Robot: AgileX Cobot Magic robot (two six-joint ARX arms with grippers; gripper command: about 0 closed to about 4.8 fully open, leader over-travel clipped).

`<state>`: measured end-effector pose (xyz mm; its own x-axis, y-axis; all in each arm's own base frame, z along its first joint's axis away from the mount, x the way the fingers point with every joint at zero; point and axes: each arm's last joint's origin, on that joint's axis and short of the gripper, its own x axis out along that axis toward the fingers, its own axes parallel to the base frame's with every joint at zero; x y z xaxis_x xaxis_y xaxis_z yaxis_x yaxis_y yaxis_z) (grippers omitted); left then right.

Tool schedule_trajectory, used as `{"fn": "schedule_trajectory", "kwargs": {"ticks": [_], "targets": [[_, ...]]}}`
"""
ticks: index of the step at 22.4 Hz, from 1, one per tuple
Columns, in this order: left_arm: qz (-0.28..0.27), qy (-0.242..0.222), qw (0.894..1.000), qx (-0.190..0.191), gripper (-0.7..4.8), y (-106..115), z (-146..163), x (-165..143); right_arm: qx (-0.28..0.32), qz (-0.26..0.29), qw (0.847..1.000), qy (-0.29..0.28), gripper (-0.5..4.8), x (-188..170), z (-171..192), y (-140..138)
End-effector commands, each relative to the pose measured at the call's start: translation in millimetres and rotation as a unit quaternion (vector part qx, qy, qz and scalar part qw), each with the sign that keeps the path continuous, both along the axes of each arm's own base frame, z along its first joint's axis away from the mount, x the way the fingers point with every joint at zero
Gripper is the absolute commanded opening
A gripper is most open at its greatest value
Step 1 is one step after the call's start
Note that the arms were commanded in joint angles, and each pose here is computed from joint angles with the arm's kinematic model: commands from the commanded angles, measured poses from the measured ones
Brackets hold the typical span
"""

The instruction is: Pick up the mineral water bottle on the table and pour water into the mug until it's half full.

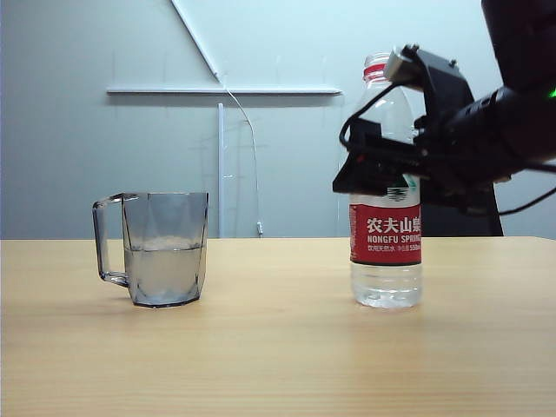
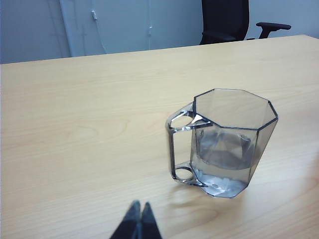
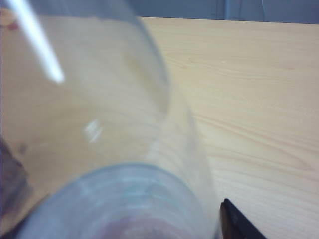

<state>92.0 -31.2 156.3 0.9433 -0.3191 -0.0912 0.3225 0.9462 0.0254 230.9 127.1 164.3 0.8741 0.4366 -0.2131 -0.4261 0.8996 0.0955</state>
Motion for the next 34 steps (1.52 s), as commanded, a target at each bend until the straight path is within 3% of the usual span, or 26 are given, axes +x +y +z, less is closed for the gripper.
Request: {"fn": "schedule_trajectory", "kwargs": {"ticks": [1, 10, 14, 18, 24, 25, 28, 32, 34], "targets": [[-0.001, -0.002, 1.000, -0.002, -0.02, -0.1, 1.1, 0.0, -0.003, 0.003, 1.000, -0.005, 4.79, -5.5, 11.5, -2.7], [-0.001, -0.002, 1.000, -0.002, -0.02, -0.1, 1.1, 0.0, -0.012, 0.014, 1.000, -0.003, 4.79, -38.4, 10.8, -20.3], [0.001, -0.001, 1.000, -0.002, -0.02, 0.4, 1.1, 0.2, 0.012, 0.010, 1.000, -0.011, 4.79, -57.3, 13.9, -30.8], [0.036, -0.002, 0.999, -0.002, -0.02, 7.0, 1.1, 2.1, 0.004, 0.012, 1.000, 0.002, 4.79, -76.8, 24.8, -40.9], [0.125, -0.002, 0.992, -0.002, -0.02, 24.0, 1.1, 4.9, 0.021, 0.015, 0.999, -0.028, 4.58, -105.4, 44.9, -56.2], [0.143, -0.002, 0.990, -0.002, -0.02, 27.5, 1.1, 5.1, 0.024, 0.015, 0.999, -0.033, 3.93, -113.0, 47.6, -60.4], [0.162, -0.002, 0.987, -0.002, -0.02, 31.3, 1.1, 5.2, 0.030, 0.015, 0.998, -0.044, 2.63, -124.1, 51.5, -66.8], [0.163, -0.002, 0.987, -0.002, -0.02, 31.5, 1.1, 5.2, 0.040, 0.015, 0.997, -0.062, -0.05, -139.8, 55.0, -75.8], [0.163, -0.002, 0.987, -0.002, -0.02, 31.5, 1.1, 5.2, 0.039, 0.006, 0.997, -0.063, -0.08, -144.1, 54.5, -78.9]]}}
